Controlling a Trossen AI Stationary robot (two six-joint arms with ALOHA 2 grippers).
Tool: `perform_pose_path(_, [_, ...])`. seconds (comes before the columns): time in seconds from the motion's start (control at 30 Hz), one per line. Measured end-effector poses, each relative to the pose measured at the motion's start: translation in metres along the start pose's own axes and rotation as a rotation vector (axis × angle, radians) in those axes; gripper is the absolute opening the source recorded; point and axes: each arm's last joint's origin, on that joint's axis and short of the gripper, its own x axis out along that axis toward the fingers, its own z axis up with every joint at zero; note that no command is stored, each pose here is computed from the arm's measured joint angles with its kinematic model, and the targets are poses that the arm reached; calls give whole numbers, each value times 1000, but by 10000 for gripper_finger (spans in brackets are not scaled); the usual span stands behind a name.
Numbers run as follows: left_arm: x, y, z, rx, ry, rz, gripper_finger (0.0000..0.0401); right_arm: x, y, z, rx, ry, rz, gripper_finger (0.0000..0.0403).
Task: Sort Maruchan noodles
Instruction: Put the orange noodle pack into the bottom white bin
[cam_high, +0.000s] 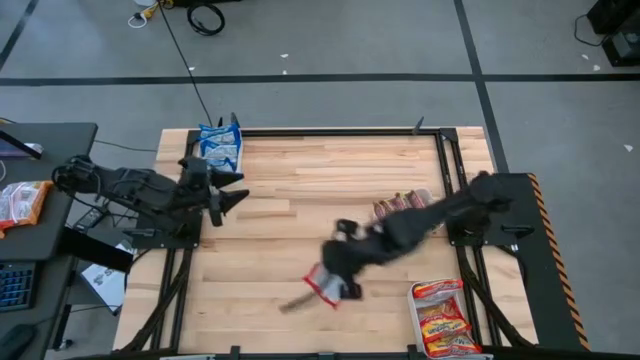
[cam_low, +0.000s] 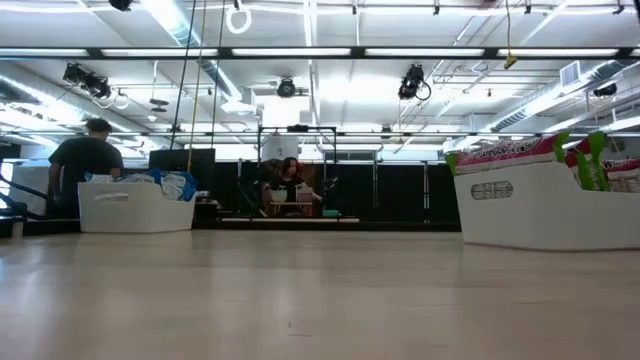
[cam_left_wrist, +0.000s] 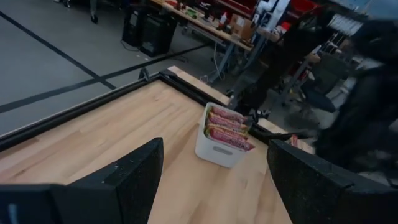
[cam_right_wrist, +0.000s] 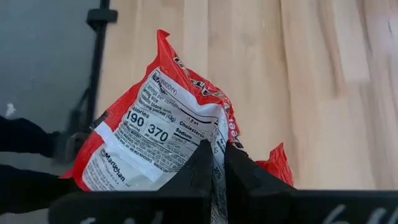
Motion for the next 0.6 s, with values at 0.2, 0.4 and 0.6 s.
perform_pose_path(0.2, [19,-18,-3,0,-29,-33,290,-52,56,-55,119,94,-98,17])
perform_pose_path(0.4, [45,-49,-2,1,-129,-178,290,-76,96,-117,164,228,-238,17])
perform_pose_path(0.6, [74,-75,-13,-46,-215,-235,290,-90,129,-189,289,186,-363,17])
